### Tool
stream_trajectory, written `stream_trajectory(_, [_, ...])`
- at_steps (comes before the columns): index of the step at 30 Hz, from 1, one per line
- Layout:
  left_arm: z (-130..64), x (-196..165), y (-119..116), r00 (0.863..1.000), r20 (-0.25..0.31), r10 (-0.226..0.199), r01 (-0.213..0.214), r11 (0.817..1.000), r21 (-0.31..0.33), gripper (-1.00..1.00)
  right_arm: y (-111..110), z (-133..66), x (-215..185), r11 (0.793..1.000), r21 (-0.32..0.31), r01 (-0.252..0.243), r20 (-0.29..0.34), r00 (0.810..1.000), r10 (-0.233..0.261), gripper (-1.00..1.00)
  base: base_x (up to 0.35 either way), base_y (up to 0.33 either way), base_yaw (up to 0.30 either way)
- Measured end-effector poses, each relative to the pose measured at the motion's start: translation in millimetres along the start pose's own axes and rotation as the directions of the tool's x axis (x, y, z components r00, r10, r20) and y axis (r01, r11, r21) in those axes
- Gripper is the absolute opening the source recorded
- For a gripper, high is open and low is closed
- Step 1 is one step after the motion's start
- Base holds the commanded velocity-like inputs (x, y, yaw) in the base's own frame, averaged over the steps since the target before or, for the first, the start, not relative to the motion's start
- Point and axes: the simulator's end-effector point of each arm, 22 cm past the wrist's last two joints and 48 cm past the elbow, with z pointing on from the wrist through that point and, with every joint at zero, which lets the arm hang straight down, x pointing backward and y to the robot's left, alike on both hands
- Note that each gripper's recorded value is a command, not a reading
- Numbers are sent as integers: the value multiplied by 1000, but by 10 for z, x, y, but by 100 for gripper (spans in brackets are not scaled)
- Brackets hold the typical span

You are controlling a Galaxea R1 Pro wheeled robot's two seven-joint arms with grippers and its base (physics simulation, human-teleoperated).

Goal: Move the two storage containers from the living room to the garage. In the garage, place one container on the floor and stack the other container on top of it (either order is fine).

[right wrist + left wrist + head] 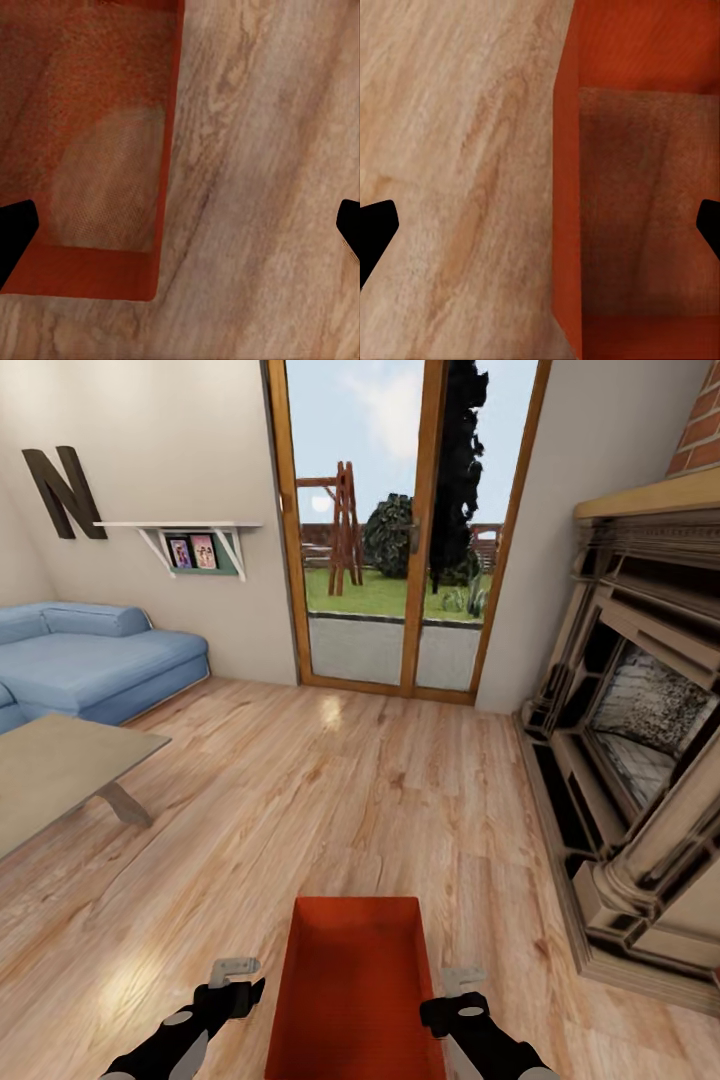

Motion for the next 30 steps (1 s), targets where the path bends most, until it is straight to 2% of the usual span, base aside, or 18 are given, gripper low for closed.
stream_trajectory(11, [3,-6,-6,1000,1,0,0,1000,1,100,-1,2,0,1000,0,1,0,1000,-1,100,61,0,-35])
stream_trajectory(30, [4,-50,17,1000,20,2,-1,1000,-10,100,-3,3,-3,1000,2,1,0,1000,-1,100,-131,0,-2])
